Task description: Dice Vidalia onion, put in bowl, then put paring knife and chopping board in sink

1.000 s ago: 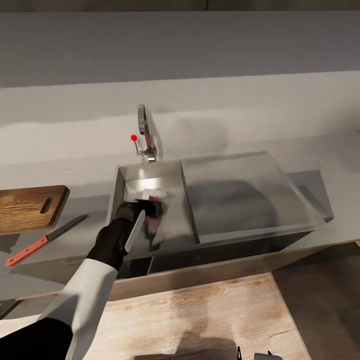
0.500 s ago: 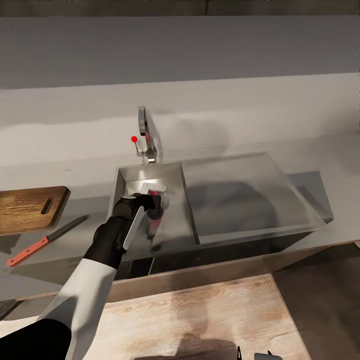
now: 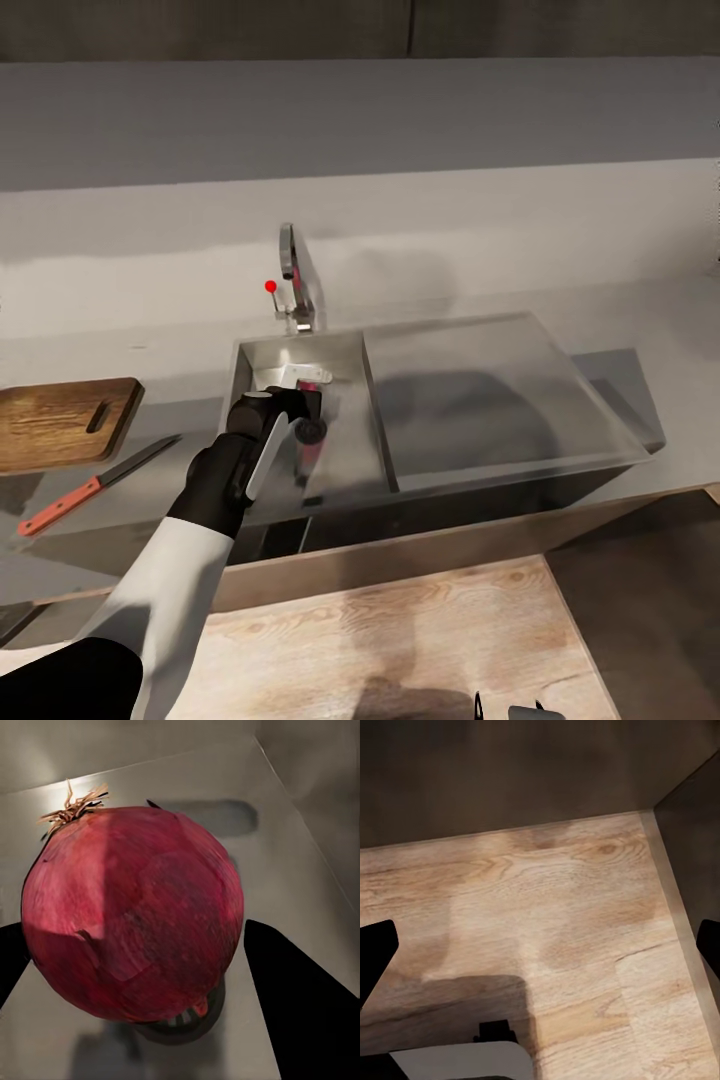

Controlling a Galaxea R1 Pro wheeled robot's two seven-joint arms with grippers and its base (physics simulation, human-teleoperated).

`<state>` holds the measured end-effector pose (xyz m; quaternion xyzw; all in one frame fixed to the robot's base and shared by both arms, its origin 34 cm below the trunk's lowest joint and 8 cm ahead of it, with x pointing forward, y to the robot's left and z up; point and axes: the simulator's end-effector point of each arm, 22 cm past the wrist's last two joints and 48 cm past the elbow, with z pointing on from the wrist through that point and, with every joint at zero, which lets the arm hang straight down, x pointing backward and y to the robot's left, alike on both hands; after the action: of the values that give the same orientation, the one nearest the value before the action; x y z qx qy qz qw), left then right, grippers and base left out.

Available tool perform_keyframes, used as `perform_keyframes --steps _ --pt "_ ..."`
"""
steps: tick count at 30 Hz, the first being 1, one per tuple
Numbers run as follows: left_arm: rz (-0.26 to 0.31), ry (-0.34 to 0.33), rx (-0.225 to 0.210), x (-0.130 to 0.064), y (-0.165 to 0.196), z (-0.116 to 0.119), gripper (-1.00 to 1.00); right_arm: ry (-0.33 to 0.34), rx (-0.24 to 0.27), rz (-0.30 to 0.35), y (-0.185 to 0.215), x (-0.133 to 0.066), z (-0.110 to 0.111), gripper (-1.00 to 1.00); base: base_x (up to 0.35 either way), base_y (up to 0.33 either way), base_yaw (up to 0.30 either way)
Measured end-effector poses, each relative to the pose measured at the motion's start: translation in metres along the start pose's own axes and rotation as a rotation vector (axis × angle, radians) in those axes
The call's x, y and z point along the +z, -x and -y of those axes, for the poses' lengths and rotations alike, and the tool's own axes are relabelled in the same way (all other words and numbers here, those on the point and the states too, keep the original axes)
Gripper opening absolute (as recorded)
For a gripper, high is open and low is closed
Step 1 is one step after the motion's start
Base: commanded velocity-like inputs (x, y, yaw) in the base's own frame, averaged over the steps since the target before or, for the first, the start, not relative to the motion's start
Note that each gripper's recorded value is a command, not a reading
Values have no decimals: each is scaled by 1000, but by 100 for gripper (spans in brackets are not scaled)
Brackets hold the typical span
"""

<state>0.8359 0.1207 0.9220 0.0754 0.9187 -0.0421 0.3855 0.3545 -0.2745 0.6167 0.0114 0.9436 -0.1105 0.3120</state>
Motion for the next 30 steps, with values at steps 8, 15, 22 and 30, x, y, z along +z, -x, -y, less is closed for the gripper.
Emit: perform_keyframes --steps 8,15,22,30 --pt "12 1 2 -5 7 0 -100 -1 3 12 6 1 0 100 -86 20 0" --pt "25 2 3 -11 14 0 -100 -1 5 23 11 1 0 100 -210 126 0" --pt "79 2 3 -26 37 0 -100 -2 7 34 15 1 1 100 -19 10 0" --pt "166 2 -3 -50 72 0 -100 -2 10 46 21 1 1 100 0 0 0"
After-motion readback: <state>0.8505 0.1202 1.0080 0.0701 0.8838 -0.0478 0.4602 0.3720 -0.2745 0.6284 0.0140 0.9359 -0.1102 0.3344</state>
